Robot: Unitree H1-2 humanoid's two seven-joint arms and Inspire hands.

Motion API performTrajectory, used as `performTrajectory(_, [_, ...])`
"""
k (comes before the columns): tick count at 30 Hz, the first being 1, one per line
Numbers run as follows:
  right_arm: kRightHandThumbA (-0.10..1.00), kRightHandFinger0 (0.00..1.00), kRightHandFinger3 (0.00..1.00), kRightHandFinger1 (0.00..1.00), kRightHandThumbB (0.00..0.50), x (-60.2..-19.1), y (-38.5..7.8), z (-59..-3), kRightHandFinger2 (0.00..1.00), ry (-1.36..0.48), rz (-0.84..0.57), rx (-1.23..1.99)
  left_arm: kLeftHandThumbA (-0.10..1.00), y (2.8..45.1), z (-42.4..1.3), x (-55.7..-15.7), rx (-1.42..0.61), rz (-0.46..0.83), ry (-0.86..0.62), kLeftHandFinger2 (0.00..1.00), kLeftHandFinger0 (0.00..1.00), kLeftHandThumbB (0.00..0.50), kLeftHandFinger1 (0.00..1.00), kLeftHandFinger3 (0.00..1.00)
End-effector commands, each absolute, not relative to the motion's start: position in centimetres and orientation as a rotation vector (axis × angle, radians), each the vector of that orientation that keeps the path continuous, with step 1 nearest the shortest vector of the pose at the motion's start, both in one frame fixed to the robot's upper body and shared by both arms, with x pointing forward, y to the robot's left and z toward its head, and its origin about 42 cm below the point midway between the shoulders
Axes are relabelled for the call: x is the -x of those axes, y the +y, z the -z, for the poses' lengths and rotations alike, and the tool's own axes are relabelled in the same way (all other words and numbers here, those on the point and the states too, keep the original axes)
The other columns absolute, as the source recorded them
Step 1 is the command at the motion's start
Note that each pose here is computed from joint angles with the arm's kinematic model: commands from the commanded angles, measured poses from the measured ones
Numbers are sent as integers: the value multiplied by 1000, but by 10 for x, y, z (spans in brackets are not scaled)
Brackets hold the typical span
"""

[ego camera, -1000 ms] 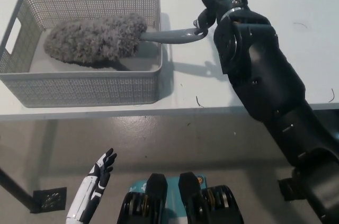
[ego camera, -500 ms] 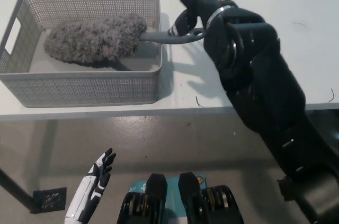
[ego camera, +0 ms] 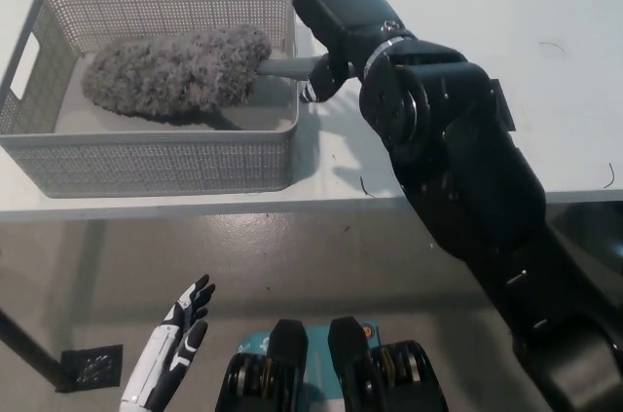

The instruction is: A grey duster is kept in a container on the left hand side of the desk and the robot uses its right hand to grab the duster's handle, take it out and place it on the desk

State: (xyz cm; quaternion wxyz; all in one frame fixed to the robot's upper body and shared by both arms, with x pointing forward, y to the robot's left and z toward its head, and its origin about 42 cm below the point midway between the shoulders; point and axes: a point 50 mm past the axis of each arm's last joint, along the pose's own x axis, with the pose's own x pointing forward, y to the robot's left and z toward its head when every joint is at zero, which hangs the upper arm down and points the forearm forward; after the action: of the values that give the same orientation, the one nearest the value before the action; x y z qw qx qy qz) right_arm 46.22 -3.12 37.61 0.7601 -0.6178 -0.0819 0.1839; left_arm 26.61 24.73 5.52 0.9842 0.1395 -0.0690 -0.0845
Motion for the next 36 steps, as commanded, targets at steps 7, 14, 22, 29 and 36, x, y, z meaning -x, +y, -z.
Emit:
performTrajectory(7, [953,1000,1000,1000,500,-487,-48,-360,1000,-72,-339,1397,997,248,-64,-270,-297,178,-176,1000,1000,150,1000,1000])
performTrajectory(14, [966,1000,1000,1000,500,-496,-49,-340,1000,-26,-327,1416,984,250,-61,-267,-311,191,-167,1000,1000,129,1000,1000])
performTrajectory(22, [930,1000,1000,1000,500,-517,-39,-329,1000,-255,-24,1446,994,247,-59,-266,-323,207,-158,1000,1000,138,1000,1000])
performTrajectory(29, [274,0,75,0,169,-528,-34,-330,114,-429,191,955,958,243,-60,-265,-322,223,-155,1000,1000,121,1000,1000])
performTrajectory(36, [394,0,1,0,104,-533,-49,-320,3,-409,244,734,921,239,-62,-268,-312,248,-157,1000,1000,119,1000,1000])
